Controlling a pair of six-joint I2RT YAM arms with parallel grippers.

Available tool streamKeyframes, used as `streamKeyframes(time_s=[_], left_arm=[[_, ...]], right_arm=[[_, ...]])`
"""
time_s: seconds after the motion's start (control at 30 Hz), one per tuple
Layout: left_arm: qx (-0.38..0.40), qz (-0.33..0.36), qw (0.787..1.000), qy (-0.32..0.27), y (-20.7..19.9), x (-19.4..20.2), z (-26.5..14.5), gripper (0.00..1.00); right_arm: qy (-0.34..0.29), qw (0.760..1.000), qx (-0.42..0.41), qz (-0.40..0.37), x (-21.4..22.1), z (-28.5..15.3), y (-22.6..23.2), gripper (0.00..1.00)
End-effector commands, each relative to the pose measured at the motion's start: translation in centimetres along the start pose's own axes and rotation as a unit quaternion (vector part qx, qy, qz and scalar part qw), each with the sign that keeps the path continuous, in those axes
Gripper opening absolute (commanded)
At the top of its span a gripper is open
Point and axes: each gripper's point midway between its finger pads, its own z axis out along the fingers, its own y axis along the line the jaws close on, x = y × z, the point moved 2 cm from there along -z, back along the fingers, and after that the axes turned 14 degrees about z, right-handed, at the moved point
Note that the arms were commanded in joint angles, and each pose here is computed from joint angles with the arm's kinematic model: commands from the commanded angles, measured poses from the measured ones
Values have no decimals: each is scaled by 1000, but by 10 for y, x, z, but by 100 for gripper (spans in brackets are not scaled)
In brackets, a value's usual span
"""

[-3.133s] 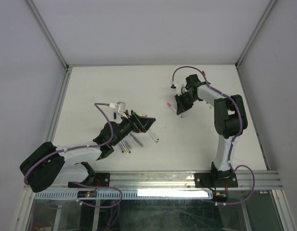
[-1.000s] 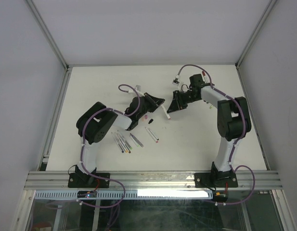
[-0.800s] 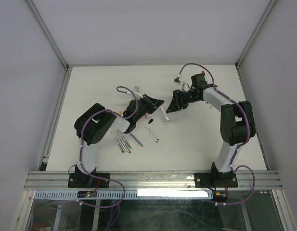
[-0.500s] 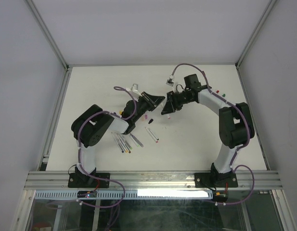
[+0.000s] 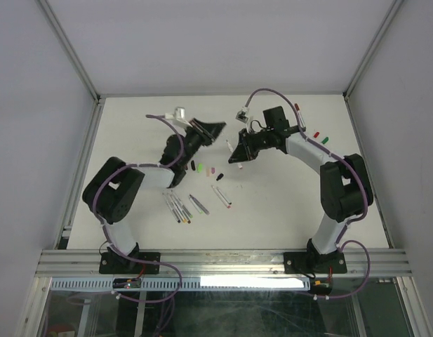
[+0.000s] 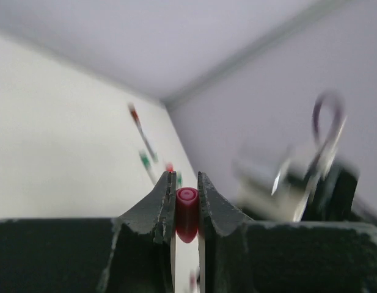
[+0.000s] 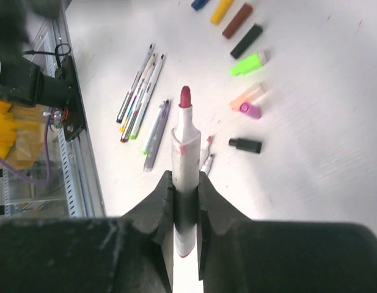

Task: Open the pen caps
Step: Open the pen cap from the pen, then place the pen at the center of the board.

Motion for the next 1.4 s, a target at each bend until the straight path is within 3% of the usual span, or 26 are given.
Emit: streamKeyframes(time_s=[0.0,0.13,0.23,0.5,0.67,0.9,1.17,1.37], left_arm=[[-46,80,964,-250,-3,-206,-1,0],[-56,83,956,-277,0,-246,-13,0],[-49,94,957,-271,-6,-248,-30,0],[-65,112,982,-135,-8,-184,-84,0],[-86,118,986,-77,-2,-147,-124,0],[-74,93,992,-35,-1,-111,-160,0],[-54,77,996,-3,-4,-84,-171,0],[-58,91,994,9,-6,-72,-170,0]], right_arm=[[15,999,-10,27,16,-8,14,0],[12,1000,-11,17,16,-10,19,0],[4,999,36,6,16,-11,9,0],[29,971,236,30,63,-3,-30,1],[2,963,262,62,91,6,-32,6],[27,962,253,100,101,18,-35,10],[32,959,265,100,100,18,-39,27],[39,956,272,99,101,18,-43,34]])
